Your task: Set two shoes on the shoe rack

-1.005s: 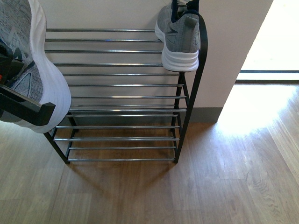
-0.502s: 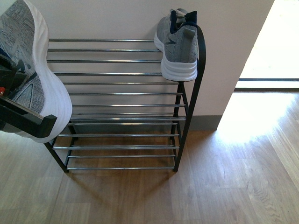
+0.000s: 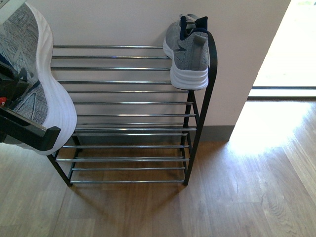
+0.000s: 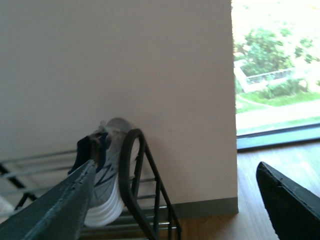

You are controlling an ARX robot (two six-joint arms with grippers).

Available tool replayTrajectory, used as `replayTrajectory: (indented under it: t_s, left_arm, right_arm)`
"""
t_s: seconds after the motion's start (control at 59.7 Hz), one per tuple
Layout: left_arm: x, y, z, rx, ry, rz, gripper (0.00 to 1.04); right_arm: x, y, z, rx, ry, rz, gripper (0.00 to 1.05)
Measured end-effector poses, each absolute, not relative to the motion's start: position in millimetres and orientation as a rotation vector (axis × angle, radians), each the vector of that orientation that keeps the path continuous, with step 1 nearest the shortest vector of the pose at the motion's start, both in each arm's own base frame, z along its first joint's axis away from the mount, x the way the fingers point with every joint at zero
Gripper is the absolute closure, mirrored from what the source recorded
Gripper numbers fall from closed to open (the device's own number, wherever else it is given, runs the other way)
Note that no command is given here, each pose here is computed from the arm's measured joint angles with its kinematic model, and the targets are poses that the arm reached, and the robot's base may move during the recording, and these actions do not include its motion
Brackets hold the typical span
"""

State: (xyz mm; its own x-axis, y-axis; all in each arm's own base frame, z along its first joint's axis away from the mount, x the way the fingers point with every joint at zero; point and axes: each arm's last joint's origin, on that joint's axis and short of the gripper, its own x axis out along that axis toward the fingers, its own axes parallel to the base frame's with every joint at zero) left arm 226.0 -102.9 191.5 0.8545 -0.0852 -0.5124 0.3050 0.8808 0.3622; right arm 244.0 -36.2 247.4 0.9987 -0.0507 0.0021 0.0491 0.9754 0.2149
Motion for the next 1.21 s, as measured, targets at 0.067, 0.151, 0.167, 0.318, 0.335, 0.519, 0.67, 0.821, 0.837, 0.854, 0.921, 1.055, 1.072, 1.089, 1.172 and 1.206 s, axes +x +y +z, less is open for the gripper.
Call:
replayTrajectory:
  t_s: [0.067,0.151,0.167,0.318,0.335,0.519,0.67,0.821,0.837,0.854,0.921,1.055,1.072,1.089,1.172,1.206]
  left_arm:
    - [226,-103,191,0.451,0.508,-0.212,1.03]
    - [226,-103,191,0.452,0.508,-0.211,1.03]
    - [226,-103,192,0.451,0.508,-0.211,1.03]
    - [226,-103,192,0.451,0.508,-0.212,1.03]
    - [226,-103,192,0.451,0.508,-0.212,1.03]
    - [226,-103,191,0.451,0.508,-0.212,1.03]
    - [226,-103,191,0.451,0.508,-0.212,1.03]
    - [226,-103,191,0.451,0.508,-0.211,1.03]
    - [226,-103,192,0.451,0.508,-0.211,1.03]
    - [226,-103,191,0.451,0.508,-0.211,1.03]
    - [226,-103,191,0.451,0.508,-0.212,1.03]
    - [226,-103,192,0.451,0.508,-0.212,1.03]
    - [226,-103,191,0.451,0.508,-0.212,1.03]
    - [226,-103,191,0.451,0.508,-0.212,1.03]
    - [226,-103,191,0.451,0.508,-0.211,1.03]
    - [226,-103,192,0.451,0.508,-0.212,1.03]
  right_arm:
    - [236,-33,242,0.121,-0.004,-0.014,0.27]
    - [225,-28,232,0.061,0.003,-0.004,0.41]
    - [223,-27,231,0.056,0.003,-0.005,0.42]
    - [205,-21,215,0.027,0.011,-0.008,0.65]
    - [202,-20,213,0.025,0.011,-0.007,0.69]
    - [179,-12,197,0.004,0.007,-0.007,1.03]
    - [165,-1,189,0.005,0.009,0.002,1.03]
    - [154,-1,183,0.005,0.01,-0.004,1.03]
    - [153,-1,182,0.005,0.01,-0.004,1.03]
    - [152,-1,181,0.005,0.011,-0.004,1.03]
    - [148,-1,179,0.005,0.011,-0.004,1.03]
    - [142,-1,177,0.005,0.007,-0.004,1.03]
    - [140,-1,177,0.005,0.007,-0.004,1.03]
    - [140,-1,176,0.005,0.008,-0.004,1.03]
    - [136,-1,175,0.005,0.008,-0.004,1.03]
    - [135,-1,173,0.005,0.009,-0.005,1.03]
